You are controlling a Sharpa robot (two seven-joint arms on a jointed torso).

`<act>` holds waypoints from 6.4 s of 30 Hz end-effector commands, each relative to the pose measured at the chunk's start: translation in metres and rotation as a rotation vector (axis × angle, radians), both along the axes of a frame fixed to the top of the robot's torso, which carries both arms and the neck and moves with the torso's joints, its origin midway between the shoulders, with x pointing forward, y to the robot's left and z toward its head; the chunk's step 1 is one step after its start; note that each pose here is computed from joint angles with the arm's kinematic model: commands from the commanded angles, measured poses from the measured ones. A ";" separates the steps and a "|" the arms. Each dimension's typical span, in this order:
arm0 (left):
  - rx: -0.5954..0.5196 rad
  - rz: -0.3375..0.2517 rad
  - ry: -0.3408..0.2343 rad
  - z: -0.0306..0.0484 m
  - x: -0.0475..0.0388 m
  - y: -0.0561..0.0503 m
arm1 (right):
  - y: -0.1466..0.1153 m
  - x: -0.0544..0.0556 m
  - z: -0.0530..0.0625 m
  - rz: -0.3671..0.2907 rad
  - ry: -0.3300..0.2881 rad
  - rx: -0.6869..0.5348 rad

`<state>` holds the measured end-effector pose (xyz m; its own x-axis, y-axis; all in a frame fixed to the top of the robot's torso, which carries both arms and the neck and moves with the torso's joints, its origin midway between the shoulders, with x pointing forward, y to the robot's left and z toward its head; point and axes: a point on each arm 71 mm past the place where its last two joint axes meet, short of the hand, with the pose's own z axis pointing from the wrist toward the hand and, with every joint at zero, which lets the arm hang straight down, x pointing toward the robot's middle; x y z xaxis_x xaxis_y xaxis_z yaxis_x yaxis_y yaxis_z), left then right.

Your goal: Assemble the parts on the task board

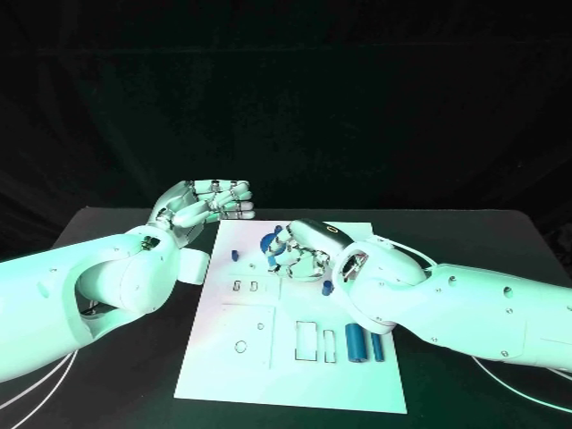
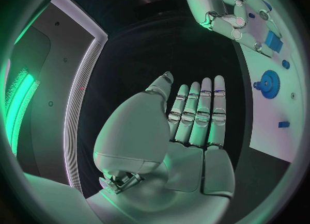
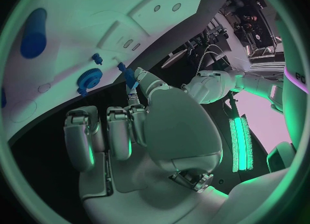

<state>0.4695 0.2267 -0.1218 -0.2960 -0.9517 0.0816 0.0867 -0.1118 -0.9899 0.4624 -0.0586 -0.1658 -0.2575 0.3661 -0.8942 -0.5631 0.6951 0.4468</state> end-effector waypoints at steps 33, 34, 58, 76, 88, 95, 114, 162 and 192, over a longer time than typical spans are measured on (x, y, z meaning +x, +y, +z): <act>-0.008 -0.018 -0.004 0.0012 -0.0009 -0.002 | 0.029 -0.002 -0.048 -0.013 0.035 -0.167; -0.007 -0.018 -0.004 0.0012 -0.0009 -0.002 | 0.029 -0.002 -0.049 -0.013 0.036 -0.169; -0.006 -0.016 -0.003 0.0011 -0.0008 -0.001 | 0.029 -0.002 -0.051 -0.012 0.035 -0.207; -0.006 -0.015 -0.002 0.0010 -0.0006 -0.001 | 0.029 -0.002 -0.051 -0.014 0.027 -0.211; -0.005 -0.014 0.000 0.0008 -0.0004 0.000 | 0.029 -0.001 -0.050 -0.017 0.018 -0.202; -0.004 -0.015 0.002 0.0006 -0.0003 0.000 | 0.029 -0.001 -0.049 -0.021 0.009 -0.189; 0.145 -0.063 0.055 -0.0091 0.0066 0.006 | 0.004 -0.017 -0.007 0.021 -0.104 0.151; 1.377 -0.274 0.400 -0.0608 0.0563 -0.038 | -0.168 0.014 0.042 -0.259 0.269 0.468; 1.412 -0.366 0.421 -0.0709 0.0567 -0.057 | -0.165 0.016 0.040 -0.254 0.268 0.461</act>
